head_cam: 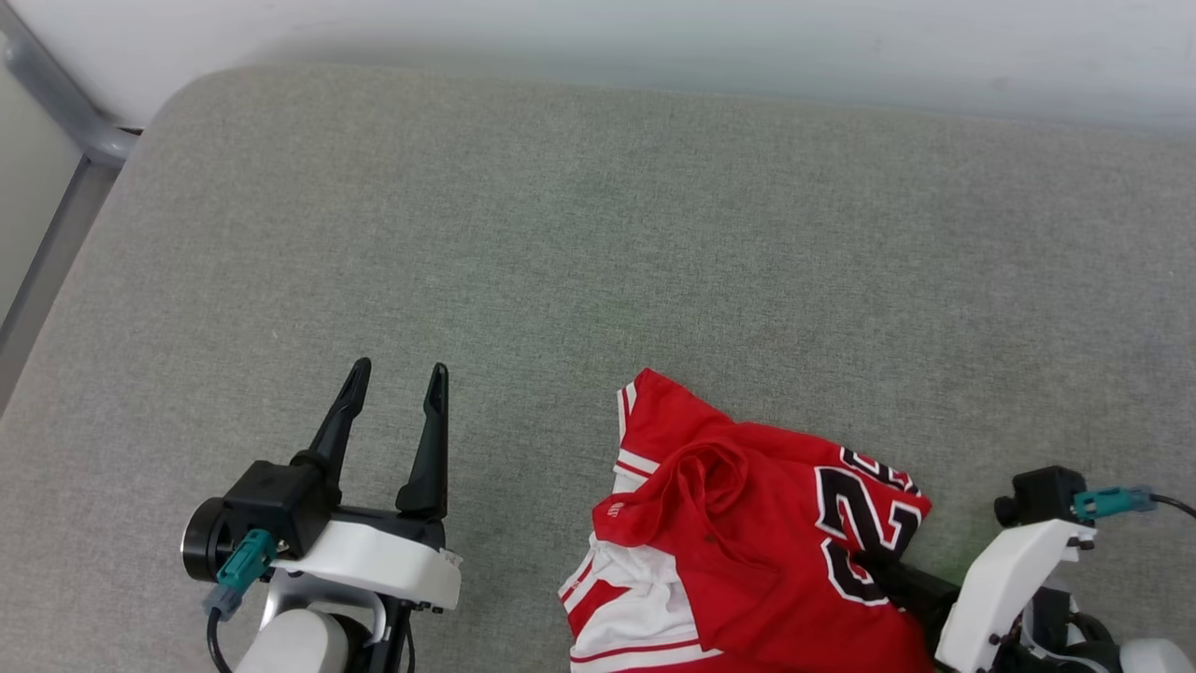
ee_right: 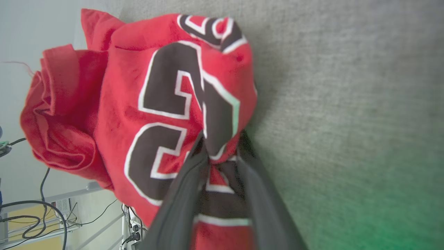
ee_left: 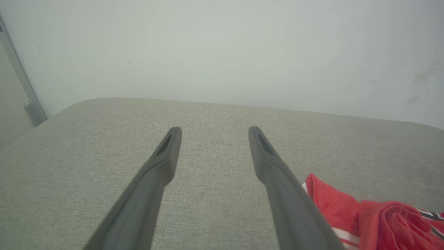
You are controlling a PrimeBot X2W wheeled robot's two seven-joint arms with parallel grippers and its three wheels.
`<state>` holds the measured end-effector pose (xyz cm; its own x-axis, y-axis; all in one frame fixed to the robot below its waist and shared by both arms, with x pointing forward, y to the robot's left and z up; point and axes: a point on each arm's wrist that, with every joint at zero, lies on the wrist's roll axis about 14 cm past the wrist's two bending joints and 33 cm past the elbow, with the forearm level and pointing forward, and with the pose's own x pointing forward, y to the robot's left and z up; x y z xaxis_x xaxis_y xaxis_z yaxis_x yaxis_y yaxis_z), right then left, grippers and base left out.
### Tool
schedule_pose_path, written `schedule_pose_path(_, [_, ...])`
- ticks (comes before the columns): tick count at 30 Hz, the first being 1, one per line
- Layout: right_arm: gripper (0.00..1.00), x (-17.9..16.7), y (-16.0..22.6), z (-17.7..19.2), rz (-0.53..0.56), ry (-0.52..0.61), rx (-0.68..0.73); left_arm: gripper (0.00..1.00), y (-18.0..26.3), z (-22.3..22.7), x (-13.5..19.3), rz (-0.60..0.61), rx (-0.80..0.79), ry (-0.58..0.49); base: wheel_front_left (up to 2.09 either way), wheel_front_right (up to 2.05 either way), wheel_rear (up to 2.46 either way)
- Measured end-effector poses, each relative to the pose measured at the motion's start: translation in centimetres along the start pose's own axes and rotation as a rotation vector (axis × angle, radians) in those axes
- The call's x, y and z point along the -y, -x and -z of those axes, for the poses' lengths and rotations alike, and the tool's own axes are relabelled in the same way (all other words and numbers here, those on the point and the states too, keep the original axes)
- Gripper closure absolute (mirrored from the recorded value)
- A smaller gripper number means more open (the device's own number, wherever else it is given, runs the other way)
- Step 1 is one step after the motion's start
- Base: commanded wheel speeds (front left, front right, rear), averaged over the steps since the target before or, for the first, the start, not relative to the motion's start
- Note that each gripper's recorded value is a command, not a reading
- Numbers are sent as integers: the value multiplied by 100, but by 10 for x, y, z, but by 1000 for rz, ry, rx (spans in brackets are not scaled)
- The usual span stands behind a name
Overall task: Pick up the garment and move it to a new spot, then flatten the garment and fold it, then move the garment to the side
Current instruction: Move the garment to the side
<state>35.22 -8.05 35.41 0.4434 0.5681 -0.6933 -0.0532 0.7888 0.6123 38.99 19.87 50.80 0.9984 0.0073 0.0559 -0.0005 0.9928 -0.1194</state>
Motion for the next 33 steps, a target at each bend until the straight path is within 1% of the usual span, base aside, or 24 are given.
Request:
schedule_pose_path(3, [100,-4,3,-2,-3,28,16,0,1,0,2,4,1,0,0,0,0])
schedule_pose_path(6, [100,-8,11,-17,21,135,67,0,4,-3,5,14,9,-2,0,0,0])
schedule_pose_path(8, [100,-6,22,-30,61,228,111,0,6,-5,6,18,14,2,0,0,0])
schedule_pose_path(9, [100,-4,29,-37,88,279,129,0,8,-6,7,16,17,25,0,0,0])
schedule_pose_path(10, [100,-4,36,-45,106,318,160,0,9,-5,10,17,15,33,0,0,0])
schedule_pose_path(11, [100,-4,43,-52,123,356,179,0,11,-4,10,22,11,19,0,0,0])
schedule_pose_path(12, [100,-2,50,-54,147,389,183,0,11,-6,13,28,15,27,0,0,0])
schedule_pose_path(14, [100,0,66,-63,187,438,214,0,10,-8,19,47,24,29,0,0,0])
schedule_pose_path(17, [100,7,94,-74,256,494,247,0,8,-11,39,101,31,40,0,0,0])
schedule_pose_path(20, [100,18,121,-81,328,514,274,0,2,-14,58,158,42,44,0,0,0])
schedule_pose_path(23, [100,31,147,-88,393,506,309,0,-6,-15,79,219,49,51,0,0,0])
schedule_pose_path(28, [100,63,183,-93,507,450,339,0,-22,-15,116,328,53,69,0,0,0])
schedule_pose_path(33, [100,101,209,-113,631,392,385,0,-46,-8,146,427,52,76,0,0,0])
